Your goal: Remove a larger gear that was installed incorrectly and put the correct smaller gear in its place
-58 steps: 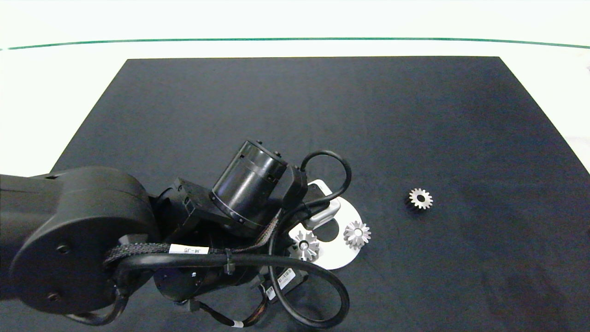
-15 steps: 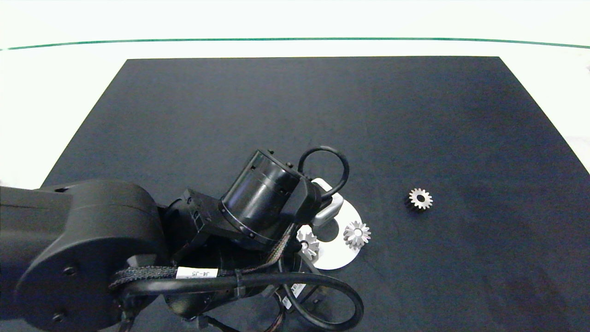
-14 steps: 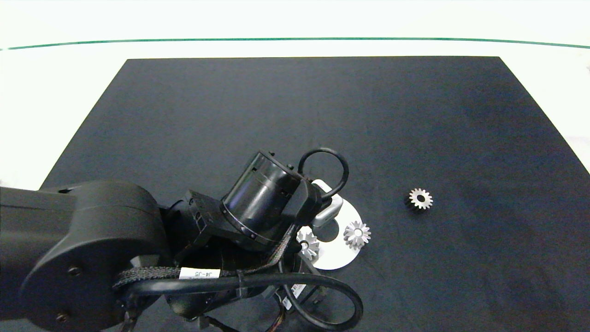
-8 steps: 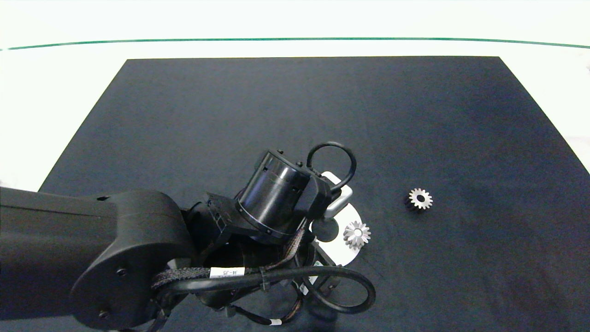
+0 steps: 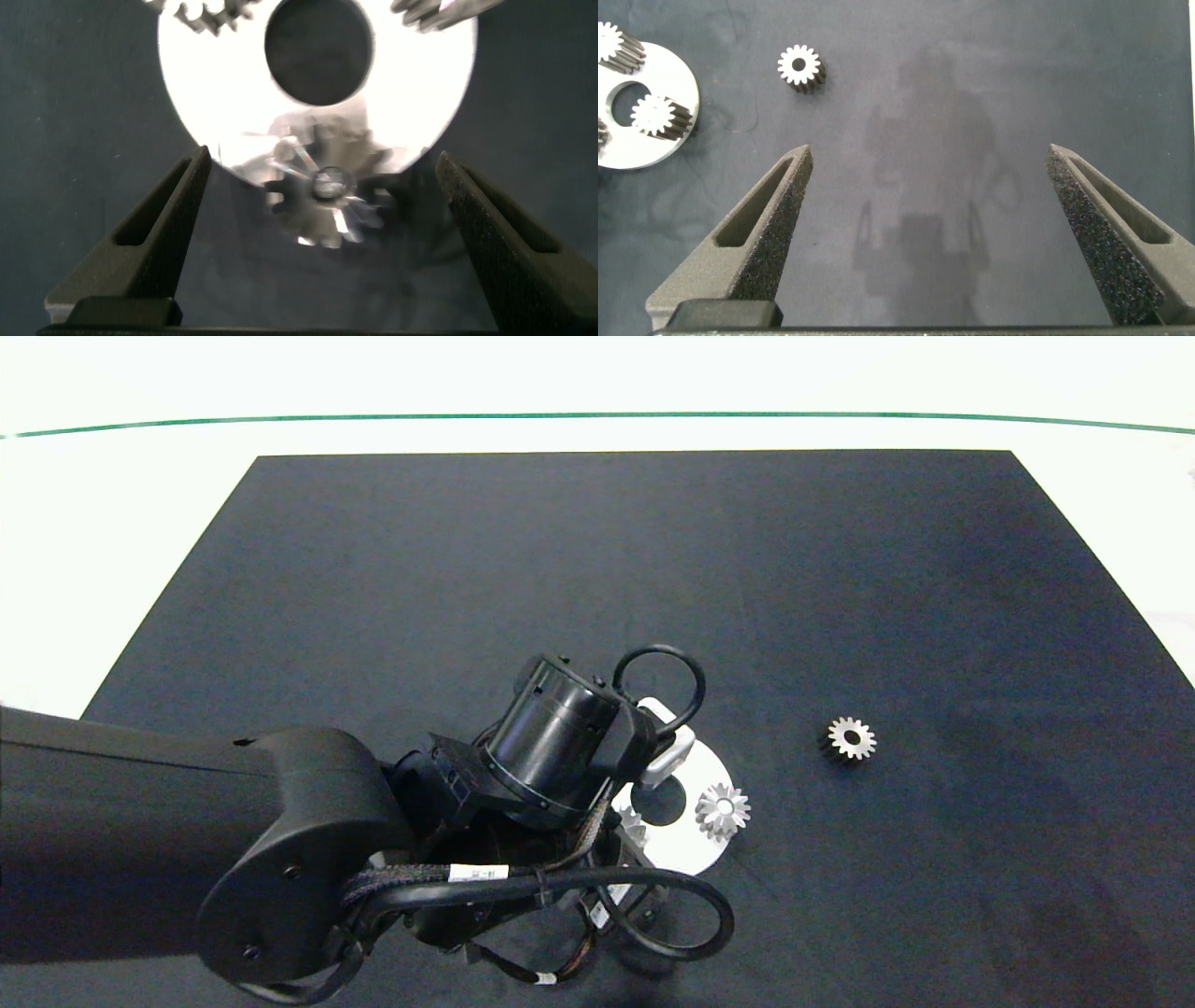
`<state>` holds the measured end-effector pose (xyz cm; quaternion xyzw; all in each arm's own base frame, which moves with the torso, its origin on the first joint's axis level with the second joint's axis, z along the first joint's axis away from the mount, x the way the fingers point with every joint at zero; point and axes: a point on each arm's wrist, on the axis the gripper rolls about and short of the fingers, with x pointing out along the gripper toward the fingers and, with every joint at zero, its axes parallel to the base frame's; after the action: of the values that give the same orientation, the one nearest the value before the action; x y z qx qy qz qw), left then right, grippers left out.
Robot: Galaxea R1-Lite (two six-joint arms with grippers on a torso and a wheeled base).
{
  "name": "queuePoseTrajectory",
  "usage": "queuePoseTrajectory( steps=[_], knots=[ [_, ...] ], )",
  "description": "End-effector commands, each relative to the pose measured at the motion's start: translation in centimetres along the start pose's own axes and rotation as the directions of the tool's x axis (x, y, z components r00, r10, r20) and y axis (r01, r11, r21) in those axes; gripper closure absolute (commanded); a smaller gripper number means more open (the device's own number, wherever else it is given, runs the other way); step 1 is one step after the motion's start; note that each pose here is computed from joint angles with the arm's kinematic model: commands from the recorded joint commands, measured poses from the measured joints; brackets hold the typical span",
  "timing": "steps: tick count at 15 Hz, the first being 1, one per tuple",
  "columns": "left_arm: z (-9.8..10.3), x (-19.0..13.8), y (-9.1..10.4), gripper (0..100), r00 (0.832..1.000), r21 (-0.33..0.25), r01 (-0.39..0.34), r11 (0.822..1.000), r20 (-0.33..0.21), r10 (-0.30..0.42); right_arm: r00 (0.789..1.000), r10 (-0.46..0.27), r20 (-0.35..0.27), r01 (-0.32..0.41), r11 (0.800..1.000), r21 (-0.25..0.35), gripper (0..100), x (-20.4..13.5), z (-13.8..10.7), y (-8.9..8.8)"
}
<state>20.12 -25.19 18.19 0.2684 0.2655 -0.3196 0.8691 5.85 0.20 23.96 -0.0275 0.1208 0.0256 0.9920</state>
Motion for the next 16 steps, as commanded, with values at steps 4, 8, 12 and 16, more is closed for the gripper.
queuePoseTrajectory(
  steps=[4,8,12,16],
  knots=[
    [-0.61,0.77,-0.05,0,1.000,0.001,-0.012,1.000,0.002,0.012,1.000,0.002,0.004,-0.002,1.000,-0.001,0,-0.11,0.00,0.01],
    [-0.89,0.88,0.09,4,1.000,0.017,-0.021,1.000,0.000,0.021,1.000,0.003,0.003,-0.003,1.000,0.000,0,-0.08,0.00,0.01],
    [-0.81,0.81,0.44,13,0.999,0.019,-0.033,0.999,0.011,0.033,1.000,0.003,0.003,-0.003,1.000,-0.001,0,-0.08,0.00,0.01],
    [-1.04,0.83,0.40,20,0.999,0.029,-0.036,0.999,0.003,0.036,1.000,0.003,0.003,-0.003,1.000,-0.001,0,-0.08,0.00,0.01]
  ],
)
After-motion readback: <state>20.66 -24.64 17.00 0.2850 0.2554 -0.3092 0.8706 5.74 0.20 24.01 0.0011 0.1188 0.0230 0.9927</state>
